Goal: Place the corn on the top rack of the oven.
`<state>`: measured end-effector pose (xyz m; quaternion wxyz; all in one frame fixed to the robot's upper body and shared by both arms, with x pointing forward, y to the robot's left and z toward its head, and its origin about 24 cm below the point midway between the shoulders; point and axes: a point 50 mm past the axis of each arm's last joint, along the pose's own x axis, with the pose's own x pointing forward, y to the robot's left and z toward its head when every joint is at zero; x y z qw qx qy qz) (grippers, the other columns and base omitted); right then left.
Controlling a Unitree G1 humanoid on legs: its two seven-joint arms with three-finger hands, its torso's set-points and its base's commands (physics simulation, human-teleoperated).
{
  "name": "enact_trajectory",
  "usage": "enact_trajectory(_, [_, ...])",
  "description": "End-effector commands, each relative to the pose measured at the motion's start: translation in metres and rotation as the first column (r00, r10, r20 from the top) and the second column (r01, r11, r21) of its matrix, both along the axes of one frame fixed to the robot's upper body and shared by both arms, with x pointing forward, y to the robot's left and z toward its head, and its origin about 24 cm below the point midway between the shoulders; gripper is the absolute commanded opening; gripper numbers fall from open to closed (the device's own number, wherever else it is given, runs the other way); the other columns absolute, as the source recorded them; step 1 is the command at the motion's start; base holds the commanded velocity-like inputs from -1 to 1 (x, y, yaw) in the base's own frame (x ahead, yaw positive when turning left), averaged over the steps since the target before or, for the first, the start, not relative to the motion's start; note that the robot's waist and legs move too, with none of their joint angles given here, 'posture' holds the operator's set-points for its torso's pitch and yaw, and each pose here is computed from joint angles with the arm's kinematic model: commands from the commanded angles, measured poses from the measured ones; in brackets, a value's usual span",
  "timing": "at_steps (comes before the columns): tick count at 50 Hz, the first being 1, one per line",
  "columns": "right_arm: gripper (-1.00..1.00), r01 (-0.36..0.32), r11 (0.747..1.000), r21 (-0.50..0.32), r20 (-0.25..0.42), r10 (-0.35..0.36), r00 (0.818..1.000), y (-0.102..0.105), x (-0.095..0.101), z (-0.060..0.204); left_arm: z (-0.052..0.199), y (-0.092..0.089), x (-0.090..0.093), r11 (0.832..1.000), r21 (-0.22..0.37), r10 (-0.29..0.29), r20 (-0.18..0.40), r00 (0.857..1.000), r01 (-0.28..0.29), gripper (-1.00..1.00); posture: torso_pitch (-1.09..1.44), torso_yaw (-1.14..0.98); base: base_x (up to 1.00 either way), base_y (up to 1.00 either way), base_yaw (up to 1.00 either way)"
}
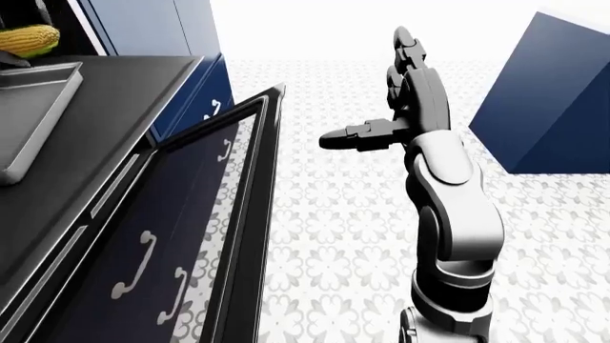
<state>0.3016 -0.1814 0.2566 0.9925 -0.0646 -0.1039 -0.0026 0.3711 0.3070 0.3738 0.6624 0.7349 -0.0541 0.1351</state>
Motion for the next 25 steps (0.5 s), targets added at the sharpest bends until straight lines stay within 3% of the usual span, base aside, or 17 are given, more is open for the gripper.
enact_trajectory(1, [1.00, 0.002, 1.000, -0.007, 0.080, -0.001, 0.997, 0.000, -0.005, 0.015, 0.020, 0.003, -0.009, 1.000, -0.002, 0.023, 0.086, 0.996, -0.022, -0.56, 0.00, 0.00, 0.00, 0.00, 0.00])
enact_trajectory(13, [1.00, 0.001, 1.000, -0.008, 0.079, 0.000, 0.997, 0.000, -0.005, 0.013, 0.000, 0.029, -0.014, 0.993, -0.023, 0.113, 0.078, 0.990, -0.112, -0.58, 0.00, 0.00, 0.00, 0.00, 0.00])
enact_trajectory(25, [1.00, -0.003, 1.000, -0.011, 0.076, 0.003, 0.997, 0.001, -0.003, 0.011, -0.021, 0.040, -0.013, 0.987, 0.019, 0.161, 0.066, 0.985, -0.162, -0.53, 0.00, 0.00, 0.00, 0.00, 0.00])
